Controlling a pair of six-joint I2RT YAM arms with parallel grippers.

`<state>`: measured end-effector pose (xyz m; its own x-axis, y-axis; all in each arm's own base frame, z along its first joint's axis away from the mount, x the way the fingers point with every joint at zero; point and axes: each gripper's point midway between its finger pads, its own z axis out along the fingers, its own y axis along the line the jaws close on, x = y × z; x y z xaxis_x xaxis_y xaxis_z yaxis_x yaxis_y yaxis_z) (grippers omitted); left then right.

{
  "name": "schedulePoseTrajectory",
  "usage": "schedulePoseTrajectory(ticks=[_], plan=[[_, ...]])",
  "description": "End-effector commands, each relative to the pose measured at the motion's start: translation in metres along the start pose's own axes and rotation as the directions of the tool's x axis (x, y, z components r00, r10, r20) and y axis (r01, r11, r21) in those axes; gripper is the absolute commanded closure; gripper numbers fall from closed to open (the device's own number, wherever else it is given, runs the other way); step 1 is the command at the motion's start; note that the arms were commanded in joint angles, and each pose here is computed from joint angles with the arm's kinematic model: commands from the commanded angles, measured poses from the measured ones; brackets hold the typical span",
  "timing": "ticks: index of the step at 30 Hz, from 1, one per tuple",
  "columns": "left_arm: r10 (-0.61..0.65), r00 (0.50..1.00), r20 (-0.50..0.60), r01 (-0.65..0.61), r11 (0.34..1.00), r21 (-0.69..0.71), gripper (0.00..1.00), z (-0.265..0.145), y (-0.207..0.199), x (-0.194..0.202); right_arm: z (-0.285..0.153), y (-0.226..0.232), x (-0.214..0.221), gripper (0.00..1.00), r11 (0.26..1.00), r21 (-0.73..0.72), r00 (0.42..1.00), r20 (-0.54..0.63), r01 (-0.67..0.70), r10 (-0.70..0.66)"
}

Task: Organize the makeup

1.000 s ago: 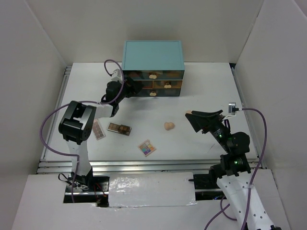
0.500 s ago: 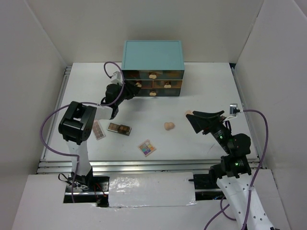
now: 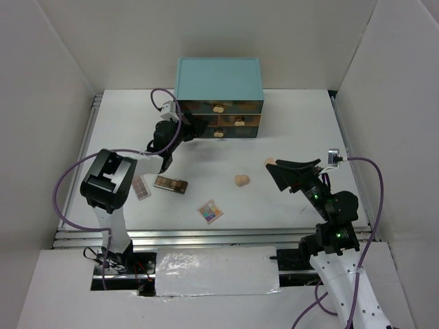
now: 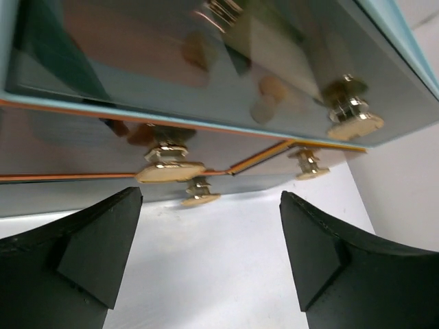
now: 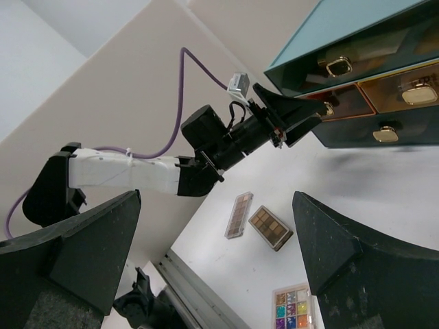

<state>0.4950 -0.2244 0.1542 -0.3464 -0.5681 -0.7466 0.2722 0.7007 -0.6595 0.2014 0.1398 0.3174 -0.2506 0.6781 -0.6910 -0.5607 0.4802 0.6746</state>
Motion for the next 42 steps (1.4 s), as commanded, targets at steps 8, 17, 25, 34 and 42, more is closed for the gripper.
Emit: schedulePoseTrajectory(ticks=[8,17,25,34,42], plan=[[0.074,0.995,0.065,-0.069,0.994,-0.086,0.06,0.021,-0.001,-0.043,-0.002,0.005,-0.005,0.01,1.0,-0.01,0.999,0.019,0.026,-0.026],[0.116,0.993,0.023,-0.113,0.989,-0.1,0.17,0.033,0.009,-0.034,-0.005,0.01,-0.012,0.01,0.999,-0.016,0.998,0.044,0.048,-0.047],[0.11,0.994,0.022,-0.107,0.989,-0.101,0.39,0.037,0.013,-0.029,-0.005,0.011,-0.015,0.01,0.998,-0.013,0.997,0.061,0.057,-0.056],[0.131,0.991,0.012,-0.129,0.986,-0.106,0.7,0.036,0.01,-0.028,-0.006,0.01,-0.018,0.01,0.998,-0.003,0.995,0.073,0.063,-0.063],[0.128,0.992,0.006,-0.126,0.982,-0.138,0.95,0.034,0.013,-0.027,-0.008,0.01,-0.018,0.01,0.998,0.003,0.995,0.074,0.065,-0.065]])
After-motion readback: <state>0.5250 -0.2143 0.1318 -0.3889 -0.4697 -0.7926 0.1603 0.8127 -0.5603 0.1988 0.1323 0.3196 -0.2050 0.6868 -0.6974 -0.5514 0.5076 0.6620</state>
